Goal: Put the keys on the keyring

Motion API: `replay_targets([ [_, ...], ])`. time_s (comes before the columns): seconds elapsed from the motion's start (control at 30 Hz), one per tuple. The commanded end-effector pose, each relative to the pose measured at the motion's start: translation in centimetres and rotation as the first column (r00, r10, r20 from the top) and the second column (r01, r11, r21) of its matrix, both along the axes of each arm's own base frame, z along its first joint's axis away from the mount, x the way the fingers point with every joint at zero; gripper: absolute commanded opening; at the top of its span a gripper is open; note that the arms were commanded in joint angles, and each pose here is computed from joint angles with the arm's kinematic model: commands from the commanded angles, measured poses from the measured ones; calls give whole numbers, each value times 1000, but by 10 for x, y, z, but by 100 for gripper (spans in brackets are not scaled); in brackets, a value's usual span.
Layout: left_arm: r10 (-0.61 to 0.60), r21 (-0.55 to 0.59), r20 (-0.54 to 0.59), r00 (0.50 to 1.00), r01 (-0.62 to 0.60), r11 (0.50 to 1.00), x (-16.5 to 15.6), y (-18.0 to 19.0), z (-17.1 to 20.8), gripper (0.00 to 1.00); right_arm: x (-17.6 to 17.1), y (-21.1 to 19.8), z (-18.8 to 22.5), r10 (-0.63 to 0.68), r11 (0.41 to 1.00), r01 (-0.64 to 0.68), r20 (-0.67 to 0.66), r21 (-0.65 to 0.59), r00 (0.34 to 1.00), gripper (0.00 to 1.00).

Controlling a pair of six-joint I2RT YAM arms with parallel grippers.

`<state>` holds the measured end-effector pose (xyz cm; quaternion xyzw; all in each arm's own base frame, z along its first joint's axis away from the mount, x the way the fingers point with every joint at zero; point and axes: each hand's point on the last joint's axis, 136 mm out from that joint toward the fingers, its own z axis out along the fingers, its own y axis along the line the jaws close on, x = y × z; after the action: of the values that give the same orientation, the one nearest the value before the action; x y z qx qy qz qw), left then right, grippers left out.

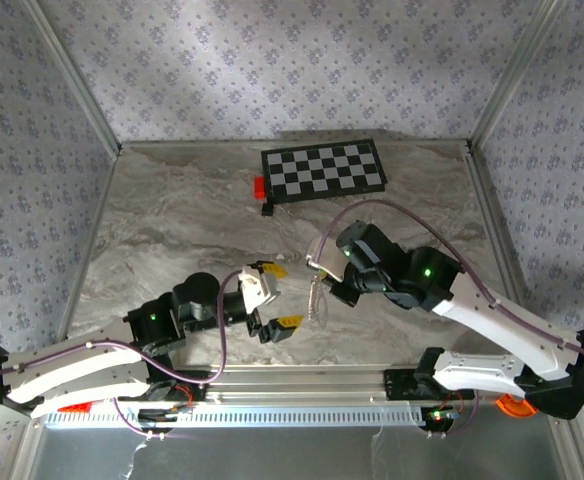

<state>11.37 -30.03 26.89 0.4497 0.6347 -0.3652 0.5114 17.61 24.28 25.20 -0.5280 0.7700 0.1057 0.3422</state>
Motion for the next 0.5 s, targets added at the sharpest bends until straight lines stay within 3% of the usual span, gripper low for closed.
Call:
replay_targets([
  [0.0,126,13,-21,992,-126,992,20,7,-2,100,10,2,11,-43,998,44,-41,47,998,0],
  [0.47,305,97,-53,951,-299,949,48,18,-23,100,88,-20,5,-283,953,294,-126,78,951,0],
])
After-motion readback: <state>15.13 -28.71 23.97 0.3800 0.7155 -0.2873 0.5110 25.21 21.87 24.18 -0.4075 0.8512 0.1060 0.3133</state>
